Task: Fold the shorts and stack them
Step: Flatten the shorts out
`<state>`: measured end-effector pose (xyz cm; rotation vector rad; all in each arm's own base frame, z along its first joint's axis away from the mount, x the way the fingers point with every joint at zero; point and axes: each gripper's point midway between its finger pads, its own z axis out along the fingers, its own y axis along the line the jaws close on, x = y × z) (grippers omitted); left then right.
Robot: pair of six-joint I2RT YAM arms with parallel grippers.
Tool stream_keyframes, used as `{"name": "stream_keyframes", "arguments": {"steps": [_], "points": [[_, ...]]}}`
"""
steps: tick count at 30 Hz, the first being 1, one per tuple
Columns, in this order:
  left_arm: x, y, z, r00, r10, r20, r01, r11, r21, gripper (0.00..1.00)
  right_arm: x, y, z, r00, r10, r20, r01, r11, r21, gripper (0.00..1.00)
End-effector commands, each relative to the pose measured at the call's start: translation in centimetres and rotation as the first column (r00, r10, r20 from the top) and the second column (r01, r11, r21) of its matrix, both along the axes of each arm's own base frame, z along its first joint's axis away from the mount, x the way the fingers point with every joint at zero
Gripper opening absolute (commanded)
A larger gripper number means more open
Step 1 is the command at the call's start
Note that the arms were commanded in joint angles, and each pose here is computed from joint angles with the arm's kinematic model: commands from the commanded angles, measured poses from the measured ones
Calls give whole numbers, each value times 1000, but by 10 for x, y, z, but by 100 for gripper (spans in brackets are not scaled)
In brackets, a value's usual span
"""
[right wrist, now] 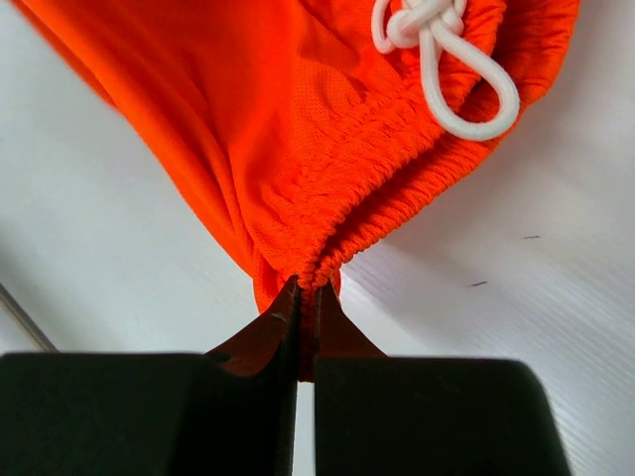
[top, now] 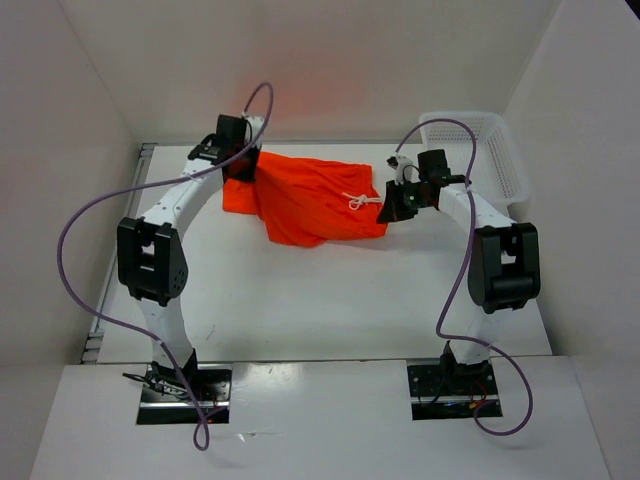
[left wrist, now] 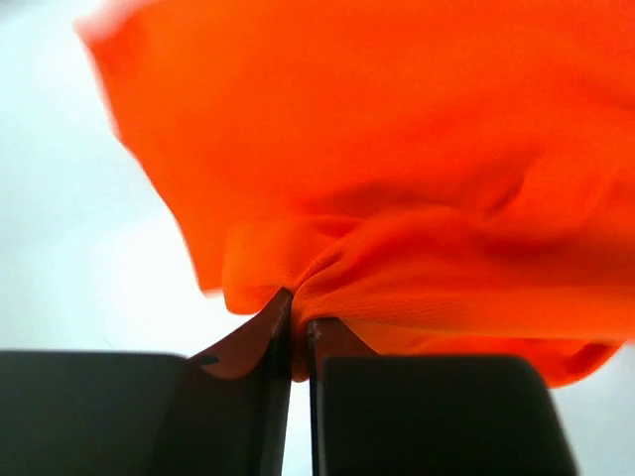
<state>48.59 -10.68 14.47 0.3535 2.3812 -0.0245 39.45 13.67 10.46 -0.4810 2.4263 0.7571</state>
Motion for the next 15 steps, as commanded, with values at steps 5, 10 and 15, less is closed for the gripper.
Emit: {"name": "stream_keyframes", "arguments": {"steps": [5,10,15], "points": [[78,-52,-32,997,-64,36,65,998,-23,38,30,12,30,998,-58,30,54,993,103,0],[74,-60,12,990,-95,101,102,992,-70,77,42,6,39,994,-81,79,76,995,70,0],[37,-26,16,996,-78,35,82,991,-103,80,45,6,35,994,-75,83,70,995,65,0]]}}
